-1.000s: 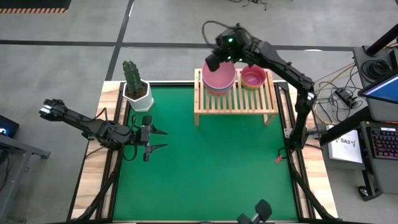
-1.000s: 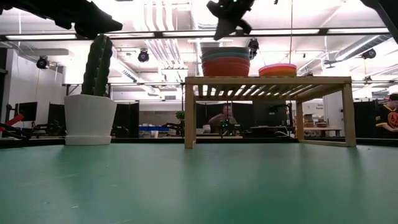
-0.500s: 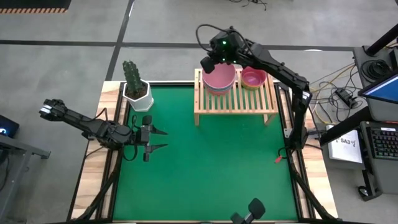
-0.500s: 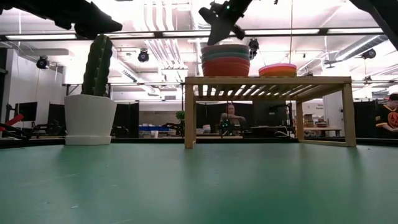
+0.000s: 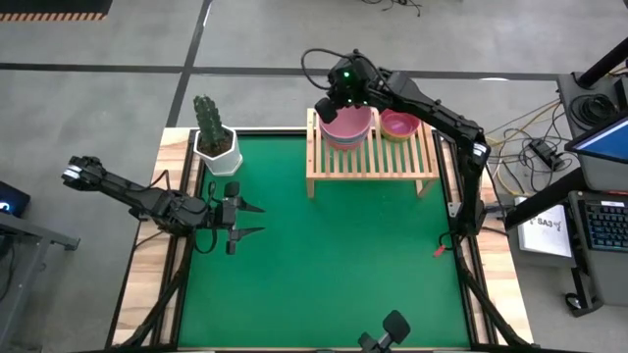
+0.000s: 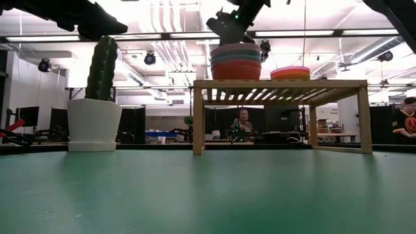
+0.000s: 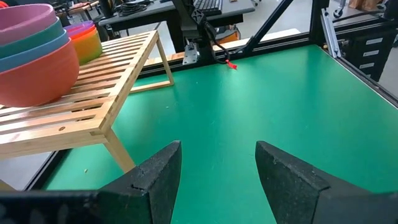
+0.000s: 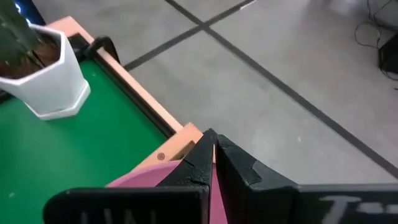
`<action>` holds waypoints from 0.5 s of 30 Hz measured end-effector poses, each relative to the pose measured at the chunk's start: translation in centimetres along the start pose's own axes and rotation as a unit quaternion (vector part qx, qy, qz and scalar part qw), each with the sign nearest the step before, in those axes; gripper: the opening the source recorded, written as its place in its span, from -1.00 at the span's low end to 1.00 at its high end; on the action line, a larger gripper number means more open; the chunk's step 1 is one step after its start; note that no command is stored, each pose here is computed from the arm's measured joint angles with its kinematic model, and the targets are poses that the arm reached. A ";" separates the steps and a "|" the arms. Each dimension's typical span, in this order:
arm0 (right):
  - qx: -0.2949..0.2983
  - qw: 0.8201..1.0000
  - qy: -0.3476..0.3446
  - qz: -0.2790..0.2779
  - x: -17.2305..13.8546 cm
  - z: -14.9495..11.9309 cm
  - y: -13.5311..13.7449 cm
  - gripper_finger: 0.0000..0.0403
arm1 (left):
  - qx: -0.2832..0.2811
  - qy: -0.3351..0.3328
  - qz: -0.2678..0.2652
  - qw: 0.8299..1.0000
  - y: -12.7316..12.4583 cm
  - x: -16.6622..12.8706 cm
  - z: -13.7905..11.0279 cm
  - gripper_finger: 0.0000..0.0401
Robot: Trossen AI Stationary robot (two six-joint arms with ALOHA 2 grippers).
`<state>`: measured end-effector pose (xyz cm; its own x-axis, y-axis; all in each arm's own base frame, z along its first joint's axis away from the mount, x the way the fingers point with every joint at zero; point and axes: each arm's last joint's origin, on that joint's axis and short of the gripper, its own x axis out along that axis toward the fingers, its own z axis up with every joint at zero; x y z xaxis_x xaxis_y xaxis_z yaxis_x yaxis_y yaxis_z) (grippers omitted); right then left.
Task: Place and stack bowls onto a shelf
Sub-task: Stack the pink bowl on top of the dark green bowl on the shelf, then return to Home Position
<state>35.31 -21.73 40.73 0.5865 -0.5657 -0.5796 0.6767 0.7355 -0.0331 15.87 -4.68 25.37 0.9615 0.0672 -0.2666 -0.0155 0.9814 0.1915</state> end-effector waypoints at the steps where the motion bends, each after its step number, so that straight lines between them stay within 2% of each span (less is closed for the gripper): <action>1: 0.000 1.000 0.002 0.000 0.1 -0.1 0.0 -0.96 | 0.000 0.000 0.000 1.000 0.0 0.0 0.0 -0.06; 10: 0.008 1.000 -0.012 0.001 -0.1 0.2 0.0 -0.96 | 0.000 0.000 0.000 1.000 0.0 0.0 0.0 -0.06; 15: -0.018 0.999 -0.022 0.027 -2.2 0.4 1.2 -0.96 | 0.004 0.008 0.000 1.000 0.0 0.0 -0.2 -0.06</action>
<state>35.04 -19.76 42.25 0.6410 -0.5396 -0.5458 0.6272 0.7782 -0.0328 15.82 -4.66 25.20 0.9567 0.0693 -0.2827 -0.0124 0.9800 0.1985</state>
